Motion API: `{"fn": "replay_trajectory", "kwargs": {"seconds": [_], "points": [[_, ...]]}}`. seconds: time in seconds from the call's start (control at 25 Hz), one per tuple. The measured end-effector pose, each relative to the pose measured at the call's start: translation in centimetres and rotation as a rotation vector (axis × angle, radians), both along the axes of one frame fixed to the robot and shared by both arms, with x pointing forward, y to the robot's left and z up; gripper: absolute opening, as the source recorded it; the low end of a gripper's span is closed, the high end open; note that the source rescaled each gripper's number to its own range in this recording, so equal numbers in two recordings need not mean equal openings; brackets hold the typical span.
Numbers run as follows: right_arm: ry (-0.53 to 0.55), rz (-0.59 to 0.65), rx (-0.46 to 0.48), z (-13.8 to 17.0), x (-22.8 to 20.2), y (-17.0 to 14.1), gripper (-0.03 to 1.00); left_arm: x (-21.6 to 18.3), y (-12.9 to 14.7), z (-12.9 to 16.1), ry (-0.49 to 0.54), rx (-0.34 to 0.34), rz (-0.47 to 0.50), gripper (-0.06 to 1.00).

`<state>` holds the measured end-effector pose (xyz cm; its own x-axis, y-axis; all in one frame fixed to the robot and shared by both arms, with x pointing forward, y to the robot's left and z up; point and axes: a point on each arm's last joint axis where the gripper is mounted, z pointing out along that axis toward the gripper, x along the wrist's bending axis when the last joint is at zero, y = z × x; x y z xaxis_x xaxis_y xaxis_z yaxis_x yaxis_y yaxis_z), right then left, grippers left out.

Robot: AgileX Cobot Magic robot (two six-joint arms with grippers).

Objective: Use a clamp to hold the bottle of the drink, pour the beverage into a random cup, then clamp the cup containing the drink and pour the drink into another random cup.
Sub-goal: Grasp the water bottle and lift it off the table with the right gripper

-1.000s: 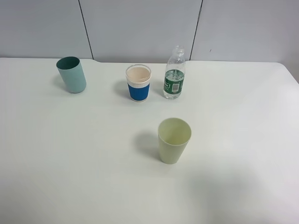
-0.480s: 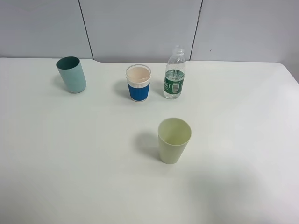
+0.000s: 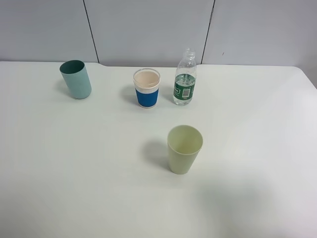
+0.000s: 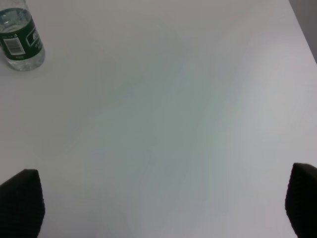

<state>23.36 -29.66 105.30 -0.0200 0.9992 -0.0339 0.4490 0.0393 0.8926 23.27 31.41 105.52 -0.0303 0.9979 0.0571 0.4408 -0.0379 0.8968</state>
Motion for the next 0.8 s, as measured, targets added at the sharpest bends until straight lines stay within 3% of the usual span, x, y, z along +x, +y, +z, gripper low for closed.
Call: {"fn": "replay_trajectory", "kwargs": {"seconds": [0.8], "points": [[0.0, 0.0, 0.0, 0.0, 0.0, 0.0, 0.94, 0.0, 0.0, 0.0, 0.0, 0.0, 0.0, 1.0]]}}
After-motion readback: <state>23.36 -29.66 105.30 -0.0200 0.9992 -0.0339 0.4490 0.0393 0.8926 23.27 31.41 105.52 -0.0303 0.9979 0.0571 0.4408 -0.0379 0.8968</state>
